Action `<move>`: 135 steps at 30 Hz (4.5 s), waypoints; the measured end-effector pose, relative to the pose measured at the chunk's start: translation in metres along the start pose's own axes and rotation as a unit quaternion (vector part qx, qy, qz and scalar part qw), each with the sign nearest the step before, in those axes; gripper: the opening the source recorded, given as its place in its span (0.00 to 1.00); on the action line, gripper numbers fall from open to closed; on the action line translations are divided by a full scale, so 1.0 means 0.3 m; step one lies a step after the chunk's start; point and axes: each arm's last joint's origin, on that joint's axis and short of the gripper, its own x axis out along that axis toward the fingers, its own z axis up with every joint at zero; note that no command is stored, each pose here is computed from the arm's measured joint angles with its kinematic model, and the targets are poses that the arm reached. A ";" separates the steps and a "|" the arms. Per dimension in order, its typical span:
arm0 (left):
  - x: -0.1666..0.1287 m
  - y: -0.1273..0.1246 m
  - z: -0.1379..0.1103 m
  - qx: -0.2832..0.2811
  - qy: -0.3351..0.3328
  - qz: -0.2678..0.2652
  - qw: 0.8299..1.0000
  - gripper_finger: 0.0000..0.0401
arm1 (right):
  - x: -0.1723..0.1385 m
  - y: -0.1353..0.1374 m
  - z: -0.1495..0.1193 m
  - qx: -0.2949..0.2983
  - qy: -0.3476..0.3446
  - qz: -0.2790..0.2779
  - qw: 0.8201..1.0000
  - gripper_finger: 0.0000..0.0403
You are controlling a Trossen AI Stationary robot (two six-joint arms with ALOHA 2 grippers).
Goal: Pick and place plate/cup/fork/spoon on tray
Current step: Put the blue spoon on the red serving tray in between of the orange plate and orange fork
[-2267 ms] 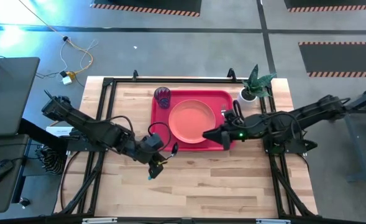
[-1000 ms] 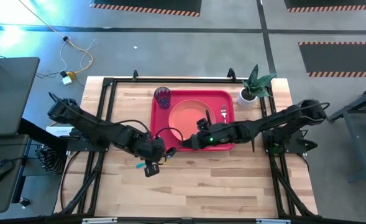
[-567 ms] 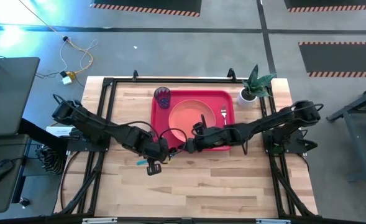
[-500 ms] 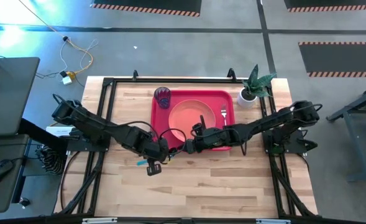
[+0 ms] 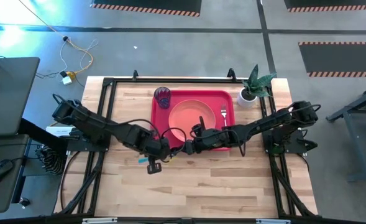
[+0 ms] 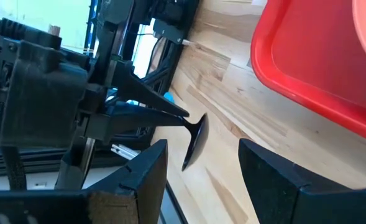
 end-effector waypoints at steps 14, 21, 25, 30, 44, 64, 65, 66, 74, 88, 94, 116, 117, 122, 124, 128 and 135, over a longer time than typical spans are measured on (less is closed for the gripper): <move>0.004 0.046 0.047 0.018 -0.031 -0.004 0.999 0.00 | 0.003 -0.009 0.026 0.005 -0.014 -0.007 1.000 0.47; 0.004 0.050 0.055 0.024 -0.040 -0.006 0.999 0.00 | 0.004 -0.021 0.042 0.025 -0.018 -0.020 0.999 0.47; 0.004 0.051 0.055 0.024 -0.041 -0.003 0.999 0.00 | 0.004 -0.024 0.042 0.036 -0.019 -0.024 0.999 0.42; 0.004 0.051 0.055 0.027 -0.041 -0.002 0.999 0.00 | 0.004 -0.026 0.042 0.037 -0.021 -0.027 0.999 0.28; 0.004 0.051 0.056 0.026 -0.043 -0.001 0.999 0.00 | 0.004 -0.034 0.040 0.044 -0.019 -0.041 0.998 0.02; 0.003 0.050 0.055 0.015 -0.042 -0.003 0.999 0.14 | 0.003 -0.044 0.040 0.012 -0.014 -0.055 0.998 0.00; 0.003 0.050 0.055 0.015 -0.042 -0.003 0.999 0.15 | 0.003 -0.045 0.041 0.011 -0.014 -0.056 0.998 0.00; 0.003 0.050 0.055 0.015 -0.042 -0.003 0.999 0.16 | 0.003 -0.046 0.042 0.011 -0.014 -0.058 0.998 0.00; -0.019 0.043 0.065 0.006 -0.043 -0.021 0.999 0.24 | 0.003 -0.056 0.049 -0.006 -0.009 -0.070 0.997 0.00; -0.093 0.023 0.106 0.015 -0.073 -0.049 0.996 0.26 | 0.002 -0.083 0.081 -0.062 0.003 -0.097 0.993 0.00; -0.095 0.024 0.103 0.011 -0.071 -0.048 0.996 0.26 | 0.002 -0.094 0.117 -0.091 0.034 -0.087 0.991 0.00; -0.091 0.045 0.087 -0.021 -0.027 -0.051 0.998 0.23 | -0.135 -0.173 0.417 -0.230 0.116 -0.036 0.966 0.00; -0.091 0.051 0.090 -0.024 -0.028 -0.050 0.998 0.23 | -0.149 -0.178 0.436 -0.236 0.115 -0.034 0.964 0.00; -0.089 0.085 0.104 -0.052 -0.029 -0.044 0.997 0.23 | -0.229 -0.224 0.524 -0.254 0.127 -0.032 0.958 0.00; -0.088 0.101 0.110 -0.059 -0.031 -0.040 0.997 0.23 | -0.259 -0.246 0.560 -0.257 0.132 -0.023 0.957 0.00; -0.087 0.129 0.120 -0.073 -0.032 -0.034 0.996 0.23 | -0.323 -0.288 0.625 -0.263 0.134 -0.007 0.955 0.00; -0.086 0.171 0.135 -0.093 -0.036 -0.027 0.995 0.23 | -0.423 -0.346 0.714 -0.272 0.112 0.018 0.956 0.00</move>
